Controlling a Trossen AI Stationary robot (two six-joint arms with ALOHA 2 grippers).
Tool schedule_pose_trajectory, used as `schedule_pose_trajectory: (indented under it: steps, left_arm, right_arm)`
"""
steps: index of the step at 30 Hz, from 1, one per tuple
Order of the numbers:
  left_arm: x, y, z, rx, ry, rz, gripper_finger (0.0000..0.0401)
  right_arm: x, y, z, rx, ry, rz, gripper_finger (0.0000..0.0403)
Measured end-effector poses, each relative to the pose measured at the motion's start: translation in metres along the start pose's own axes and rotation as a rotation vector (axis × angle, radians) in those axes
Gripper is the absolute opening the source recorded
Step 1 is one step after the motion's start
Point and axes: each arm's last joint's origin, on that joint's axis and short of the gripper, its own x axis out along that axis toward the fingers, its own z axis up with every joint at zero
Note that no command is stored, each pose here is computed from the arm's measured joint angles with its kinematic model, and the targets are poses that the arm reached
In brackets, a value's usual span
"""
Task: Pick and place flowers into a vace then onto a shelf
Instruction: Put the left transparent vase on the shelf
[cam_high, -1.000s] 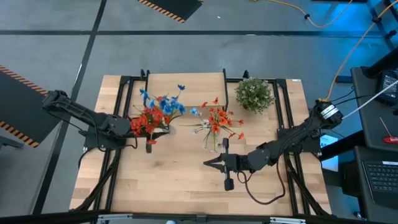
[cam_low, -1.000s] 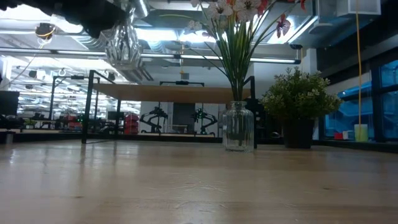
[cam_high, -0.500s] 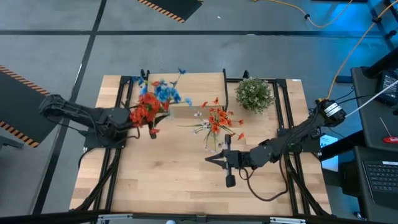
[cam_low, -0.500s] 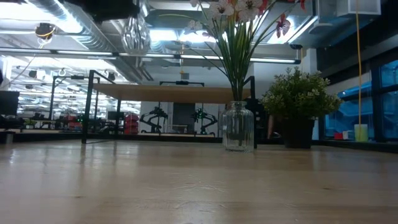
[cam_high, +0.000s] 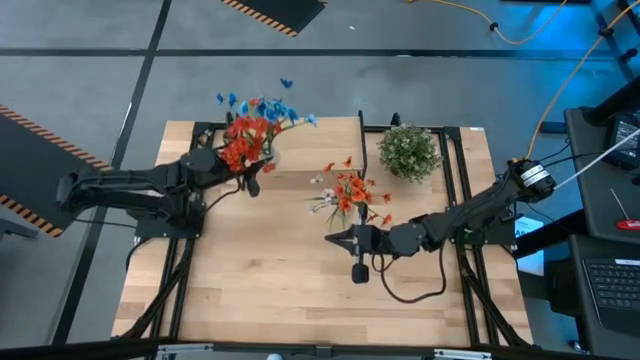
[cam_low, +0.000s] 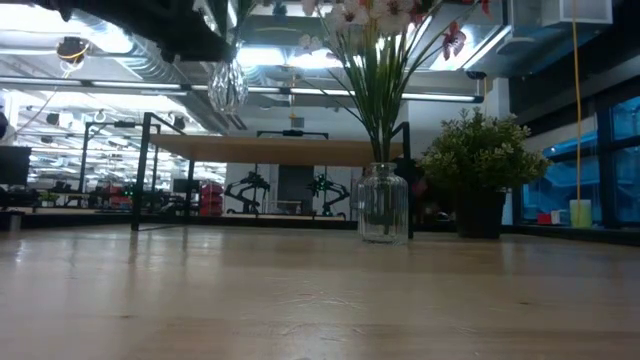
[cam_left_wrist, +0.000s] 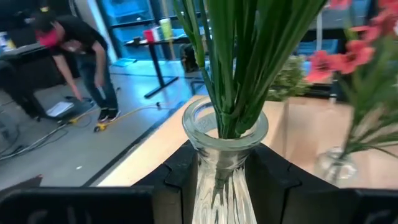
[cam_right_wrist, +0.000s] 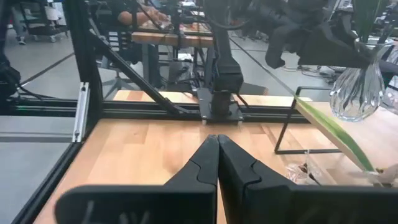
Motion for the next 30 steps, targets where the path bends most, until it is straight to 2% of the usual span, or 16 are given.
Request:
schedule_pose_trajectory:
  steps: [16,25,30]
  left_arm:
    - [0.031,0.029,-0.009,-0.003,0.037,0.067,0.0103]
    - [0.035,0.042,-0.012,-0.046,0.033,0.084,0.0103]
    - [0.036,0.045,-0.024,-0.056,0.031,0.107,0.0103]
  right_arm:
    - [0.003,-0.005,0.000,-0.002,0.003,-0.016,0.0005]
    - [0.003,-0.005,-0.001,-0.007,0.012,-0.016,0.0005]
    - [0.003,-0.005,-0.002,-0.012,0.020,-0.016,0.0005]
